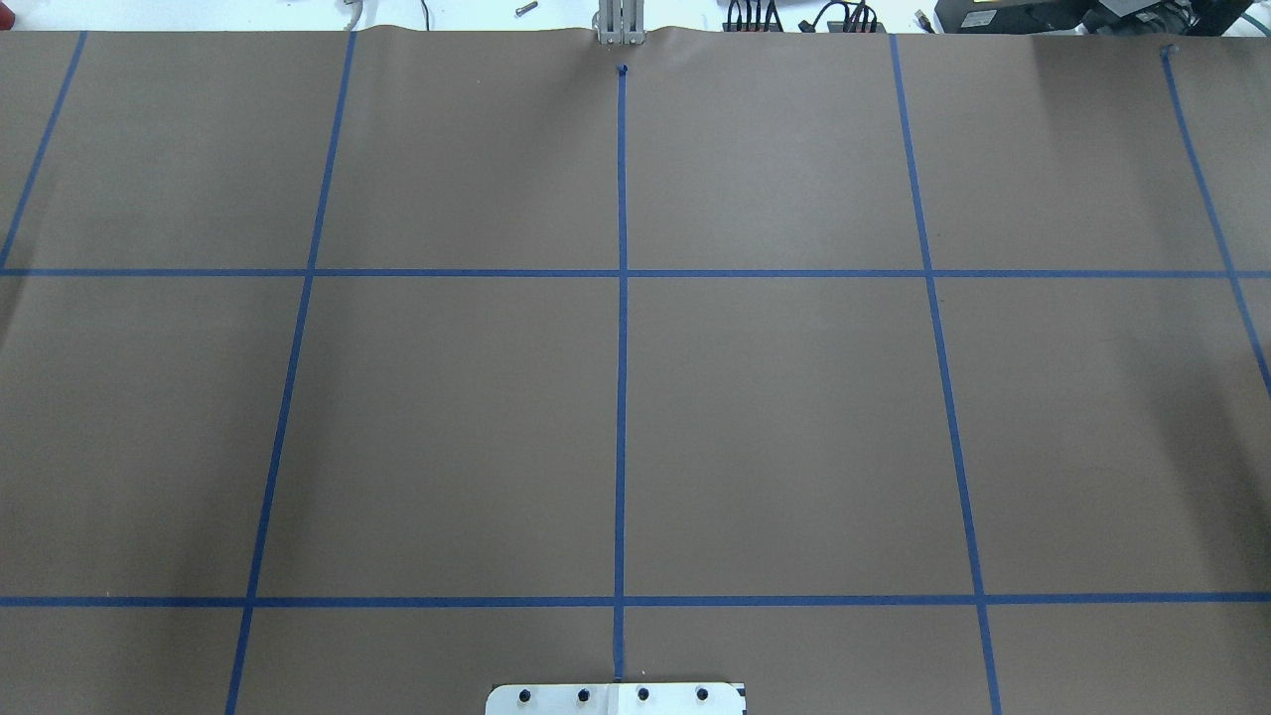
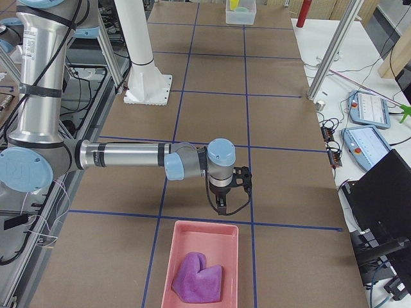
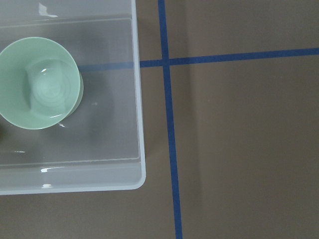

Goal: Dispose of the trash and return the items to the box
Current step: 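Release the purple cloth into the pink bin and hold the right gripper still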

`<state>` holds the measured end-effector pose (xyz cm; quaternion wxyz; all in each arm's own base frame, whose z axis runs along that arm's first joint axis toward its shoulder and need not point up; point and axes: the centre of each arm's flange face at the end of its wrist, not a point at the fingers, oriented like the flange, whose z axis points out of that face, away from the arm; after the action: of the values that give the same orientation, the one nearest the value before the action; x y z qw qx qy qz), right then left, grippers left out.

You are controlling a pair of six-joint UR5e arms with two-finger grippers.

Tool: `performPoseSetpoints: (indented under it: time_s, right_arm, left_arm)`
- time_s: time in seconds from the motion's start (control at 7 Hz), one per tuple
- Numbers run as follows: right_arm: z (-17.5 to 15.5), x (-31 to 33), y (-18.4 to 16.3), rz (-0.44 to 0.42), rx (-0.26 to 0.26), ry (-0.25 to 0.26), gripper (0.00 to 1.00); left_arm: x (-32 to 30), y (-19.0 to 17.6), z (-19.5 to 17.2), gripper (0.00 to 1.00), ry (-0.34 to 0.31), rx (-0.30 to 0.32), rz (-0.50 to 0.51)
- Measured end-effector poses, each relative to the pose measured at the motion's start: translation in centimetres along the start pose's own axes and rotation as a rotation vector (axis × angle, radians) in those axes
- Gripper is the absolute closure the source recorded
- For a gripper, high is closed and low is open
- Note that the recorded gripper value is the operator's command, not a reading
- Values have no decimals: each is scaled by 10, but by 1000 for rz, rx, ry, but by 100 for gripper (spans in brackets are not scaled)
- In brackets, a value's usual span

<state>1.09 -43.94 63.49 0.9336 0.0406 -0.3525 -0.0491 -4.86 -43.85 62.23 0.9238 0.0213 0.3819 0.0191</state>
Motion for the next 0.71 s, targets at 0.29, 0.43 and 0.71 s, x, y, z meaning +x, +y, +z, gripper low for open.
performPoseSetpoints:
  time_s: [0.29,0.43,0.71]
  right_arm:
    - [1,9,9,26,-12,5,0]
    - [-1,13,11,40,-18,8,0]
    - [-5,22,15,34,-22,11,0]
  left_arm:
    - [0,0,-3,1,-3,5,2]
    - [1,0,-4,1,-3,7,6]
    - [7,1,-10,1,-3,19,20]
